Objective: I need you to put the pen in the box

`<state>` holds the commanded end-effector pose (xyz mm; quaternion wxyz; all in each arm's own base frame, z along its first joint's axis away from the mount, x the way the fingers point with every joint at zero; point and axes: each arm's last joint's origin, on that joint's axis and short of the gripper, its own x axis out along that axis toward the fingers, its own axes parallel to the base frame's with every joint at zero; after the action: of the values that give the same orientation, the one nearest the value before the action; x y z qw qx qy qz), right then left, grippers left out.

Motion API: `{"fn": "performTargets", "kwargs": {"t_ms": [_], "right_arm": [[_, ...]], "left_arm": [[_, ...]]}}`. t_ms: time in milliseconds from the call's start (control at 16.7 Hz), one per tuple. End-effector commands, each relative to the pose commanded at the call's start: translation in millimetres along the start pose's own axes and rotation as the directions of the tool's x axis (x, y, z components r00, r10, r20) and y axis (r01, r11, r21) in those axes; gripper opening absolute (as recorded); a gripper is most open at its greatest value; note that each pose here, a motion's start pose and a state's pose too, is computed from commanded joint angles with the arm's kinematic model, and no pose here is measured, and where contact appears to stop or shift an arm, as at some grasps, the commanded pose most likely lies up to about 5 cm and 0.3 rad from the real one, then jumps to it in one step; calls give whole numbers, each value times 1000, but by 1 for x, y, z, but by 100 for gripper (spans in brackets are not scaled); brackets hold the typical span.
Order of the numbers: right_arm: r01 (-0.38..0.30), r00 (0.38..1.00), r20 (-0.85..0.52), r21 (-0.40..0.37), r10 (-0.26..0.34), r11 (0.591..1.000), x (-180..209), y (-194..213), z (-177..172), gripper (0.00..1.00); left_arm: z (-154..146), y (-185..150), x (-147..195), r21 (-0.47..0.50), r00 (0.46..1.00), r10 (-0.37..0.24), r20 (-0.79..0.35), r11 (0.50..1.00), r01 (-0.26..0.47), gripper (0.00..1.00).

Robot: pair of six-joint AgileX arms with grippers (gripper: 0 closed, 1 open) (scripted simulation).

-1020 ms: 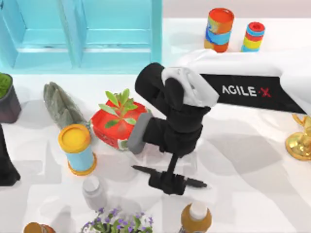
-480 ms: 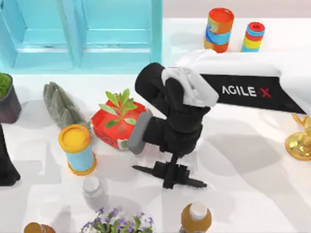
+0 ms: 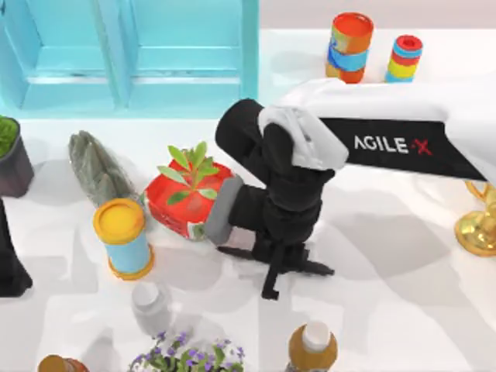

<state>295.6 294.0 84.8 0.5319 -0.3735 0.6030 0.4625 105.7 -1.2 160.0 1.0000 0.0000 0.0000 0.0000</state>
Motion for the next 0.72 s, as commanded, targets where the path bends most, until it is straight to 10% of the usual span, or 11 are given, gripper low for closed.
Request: {"fn": "performTargets", "kwargs": {"t_ms": [720], "right_arm": [[94, 995, 36, -2, -94, 996, -79, -2, 1, 0]], "left_arm": [[0, 0, 0, 0, 1000, 0, 0, 1000, 0, 100]]}}
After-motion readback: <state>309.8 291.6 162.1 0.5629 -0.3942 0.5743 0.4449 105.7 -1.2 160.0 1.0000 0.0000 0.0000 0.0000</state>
